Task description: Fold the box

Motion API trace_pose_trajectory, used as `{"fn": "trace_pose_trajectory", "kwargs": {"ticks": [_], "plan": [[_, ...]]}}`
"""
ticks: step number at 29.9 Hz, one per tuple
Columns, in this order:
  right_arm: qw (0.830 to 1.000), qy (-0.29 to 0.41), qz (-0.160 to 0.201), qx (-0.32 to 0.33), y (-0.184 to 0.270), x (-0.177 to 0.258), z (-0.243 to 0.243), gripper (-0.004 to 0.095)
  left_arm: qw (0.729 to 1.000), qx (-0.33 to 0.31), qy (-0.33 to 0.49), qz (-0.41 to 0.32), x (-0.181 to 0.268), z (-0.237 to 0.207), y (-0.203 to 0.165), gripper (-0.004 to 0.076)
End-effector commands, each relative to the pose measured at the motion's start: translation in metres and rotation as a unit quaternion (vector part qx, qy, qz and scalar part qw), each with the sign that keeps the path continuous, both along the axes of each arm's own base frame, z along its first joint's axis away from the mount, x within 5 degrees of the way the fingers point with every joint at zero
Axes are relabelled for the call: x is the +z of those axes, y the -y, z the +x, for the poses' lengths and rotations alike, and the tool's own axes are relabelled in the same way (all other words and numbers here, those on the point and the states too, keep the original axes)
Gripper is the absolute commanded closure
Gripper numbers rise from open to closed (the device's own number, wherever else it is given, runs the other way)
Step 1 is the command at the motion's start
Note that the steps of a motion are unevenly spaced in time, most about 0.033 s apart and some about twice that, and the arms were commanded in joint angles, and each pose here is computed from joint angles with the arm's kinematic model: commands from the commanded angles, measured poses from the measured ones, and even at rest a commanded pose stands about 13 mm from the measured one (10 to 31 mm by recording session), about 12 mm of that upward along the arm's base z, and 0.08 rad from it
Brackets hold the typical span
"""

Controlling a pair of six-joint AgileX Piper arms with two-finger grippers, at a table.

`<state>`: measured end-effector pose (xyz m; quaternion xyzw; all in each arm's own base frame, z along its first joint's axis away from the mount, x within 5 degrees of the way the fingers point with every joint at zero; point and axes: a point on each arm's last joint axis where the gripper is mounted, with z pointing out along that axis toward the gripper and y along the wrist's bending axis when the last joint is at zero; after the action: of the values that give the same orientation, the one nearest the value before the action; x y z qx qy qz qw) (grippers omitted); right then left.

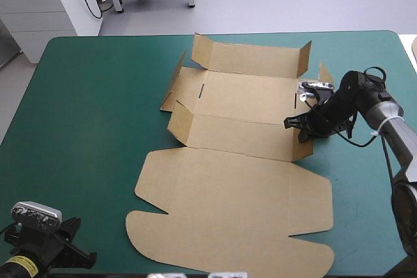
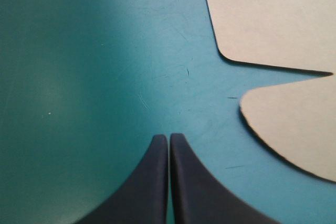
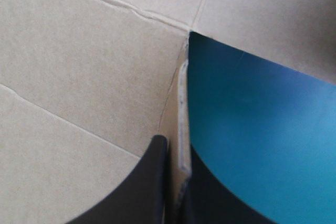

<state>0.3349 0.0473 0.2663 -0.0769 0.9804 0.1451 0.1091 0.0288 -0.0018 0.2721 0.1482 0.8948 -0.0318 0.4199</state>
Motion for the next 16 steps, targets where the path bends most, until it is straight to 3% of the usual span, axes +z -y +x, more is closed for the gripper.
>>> {"fn": "trace_pose_trajectory", "kwargs": {"ticks": [1,5,8,11,16], "plan": [[0.992,0.102,-0.040,0.066,0.002,0.042,0.007,0.0927,1.000,-0.003,0.029,-0.009,0.010,0.004,0.002,0.0731],[0.972,0.138,-0.102,0.157,-0.006,0.061,0.008,0.0927,1.000,0.000,0.025,-0.011,0.009,0.004,0.001,0.0731],[0.943,0.158,-0.152,0.251,-0.022,0.066,0.006,0.0927,1.000,0.000,0.021,-0.009,0.009,0.003,0.001,0.0731],[0.916,0.187,-0.199,0.294,-0.040,0.067,0.008,0.0927,1.000,0.000,0.021,-0.008,0.009,0.003,0.001,0.0731],[0.876,0.214,-0.234,0.365,-0.071,0.060,0.011,0.0927,1.000,0.000,0.015,-0.006,0.008,0.003,0.001,0.0731]]}}
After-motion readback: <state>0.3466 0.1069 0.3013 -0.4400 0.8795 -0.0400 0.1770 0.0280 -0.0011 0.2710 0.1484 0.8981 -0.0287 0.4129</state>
